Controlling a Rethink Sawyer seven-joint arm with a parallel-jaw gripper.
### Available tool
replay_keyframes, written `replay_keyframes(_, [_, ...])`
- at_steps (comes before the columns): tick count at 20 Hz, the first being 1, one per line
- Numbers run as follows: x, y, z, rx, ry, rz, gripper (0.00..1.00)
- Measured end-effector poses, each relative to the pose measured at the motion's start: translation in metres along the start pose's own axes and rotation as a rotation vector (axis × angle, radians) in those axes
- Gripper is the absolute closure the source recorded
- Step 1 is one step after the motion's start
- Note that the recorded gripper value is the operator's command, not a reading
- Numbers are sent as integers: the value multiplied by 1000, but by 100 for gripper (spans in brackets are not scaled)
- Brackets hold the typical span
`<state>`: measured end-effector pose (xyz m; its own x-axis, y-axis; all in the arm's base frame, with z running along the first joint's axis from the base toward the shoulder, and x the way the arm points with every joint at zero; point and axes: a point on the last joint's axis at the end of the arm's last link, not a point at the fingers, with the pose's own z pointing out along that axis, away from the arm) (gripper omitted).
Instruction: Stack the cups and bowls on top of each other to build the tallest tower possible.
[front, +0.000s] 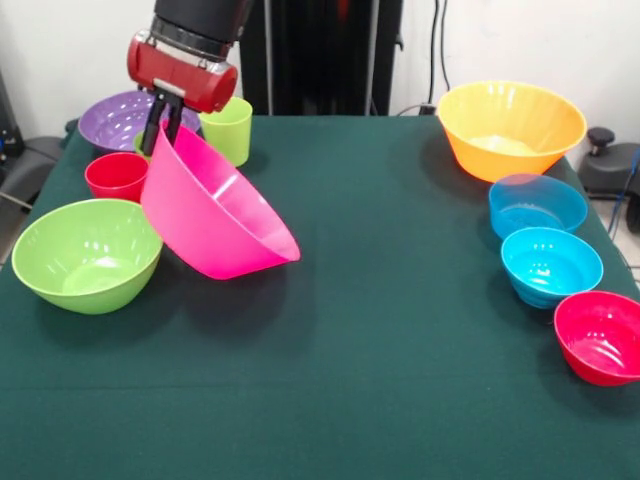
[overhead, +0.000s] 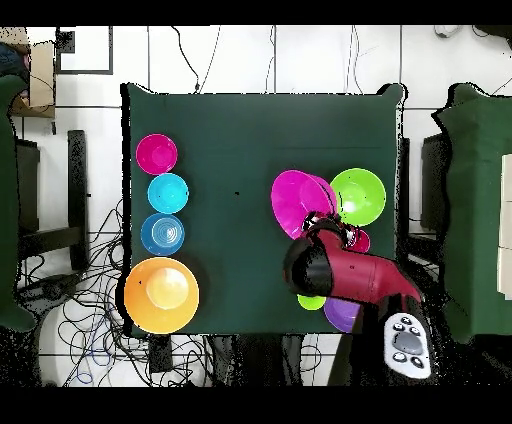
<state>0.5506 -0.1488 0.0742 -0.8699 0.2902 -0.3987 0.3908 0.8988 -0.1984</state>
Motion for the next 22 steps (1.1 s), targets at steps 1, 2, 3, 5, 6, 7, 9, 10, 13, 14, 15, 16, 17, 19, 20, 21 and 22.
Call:
replay_keyframes(1, [1,0,1,-4,8,5,100])
replay_keyframes(2, [2,-1,1,-8,15,11,100])
replay_keyframes(3, [5,1,3,-24,40,25,100])
replay_keyframes(5, [8,4,3,-35,55,31,100])
replay_keyframes(6, [11,9,4,-49,67,34,100])
replay_keyframes(7, [11,9,4,-51,68,34,100])
replay_keyframes(9, [14,17,4,-69,75,32,100])
replay_keyframes(10, [15,21,3,-76,78,30,100])
replay_keyframes(13, [19,36,0,-106,84,21,100])
replay_keyframes(14, [19,38,0,-111,84,20,100])
replay_keyframes(15, [18,41,-1,-117,83,20,100])
replay_keyframes(16, [18,43,-2,-124,83,20,100])
replay_keyframes(17, [18,47,-3,-137,83,22,100])
replay_keyframes(19, [17,53,-4,-173,91,39,100])
replay_keyframes(20, [17,53,-4,-181,93,44,100])
replay_keyframes(21, [17,54,-3,-192,97,52,100])
replay_keyframes(22, [17,54,-3,-203,102,59,100])
